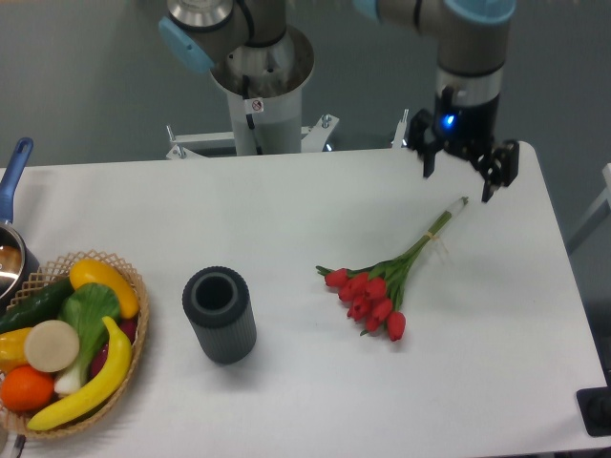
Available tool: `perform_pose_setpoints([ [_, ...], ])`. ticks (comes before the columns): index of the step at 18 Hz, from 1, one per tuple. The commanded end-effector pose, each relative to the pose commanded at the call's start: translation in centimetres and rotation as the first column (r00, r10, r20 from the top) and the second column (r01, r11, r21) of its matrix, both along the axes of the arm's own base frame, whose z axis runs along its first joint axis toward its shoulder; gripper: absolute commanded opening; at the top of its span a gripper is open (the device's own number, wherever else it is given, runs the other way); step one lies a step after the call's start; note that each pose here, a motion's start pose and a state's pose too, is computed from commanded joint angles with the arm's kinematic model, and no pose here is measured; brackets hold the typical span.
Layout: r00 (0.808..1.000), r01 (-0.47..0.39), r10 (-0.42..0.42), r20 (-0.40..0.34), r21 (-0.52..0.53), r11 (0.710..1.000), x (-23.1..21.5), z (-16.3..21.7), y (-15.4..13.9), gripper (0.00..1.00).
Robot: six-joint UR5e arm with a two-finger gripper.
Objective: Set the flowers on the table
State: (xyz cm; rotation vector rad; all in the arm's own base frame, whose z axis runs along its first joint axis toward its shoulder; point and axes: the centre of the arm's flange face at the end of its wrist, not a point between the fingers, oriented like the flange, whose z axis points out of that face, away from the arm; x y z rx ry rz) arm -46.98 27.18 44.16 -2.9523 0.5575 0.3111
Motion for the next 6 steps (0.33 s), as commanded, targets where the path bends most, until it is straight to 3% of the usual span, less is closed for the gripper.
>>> perform_pose_setpoints([
  [3,0.998,0.067,-0.067,-0.010,-0.023,0.997,-0.2,-0.3,-2.6,1.00],
  [6,0.995,0.104,-0.104,-0.009,0.018,0.994,-0.2,-0.7,-5.2,1.00],
])
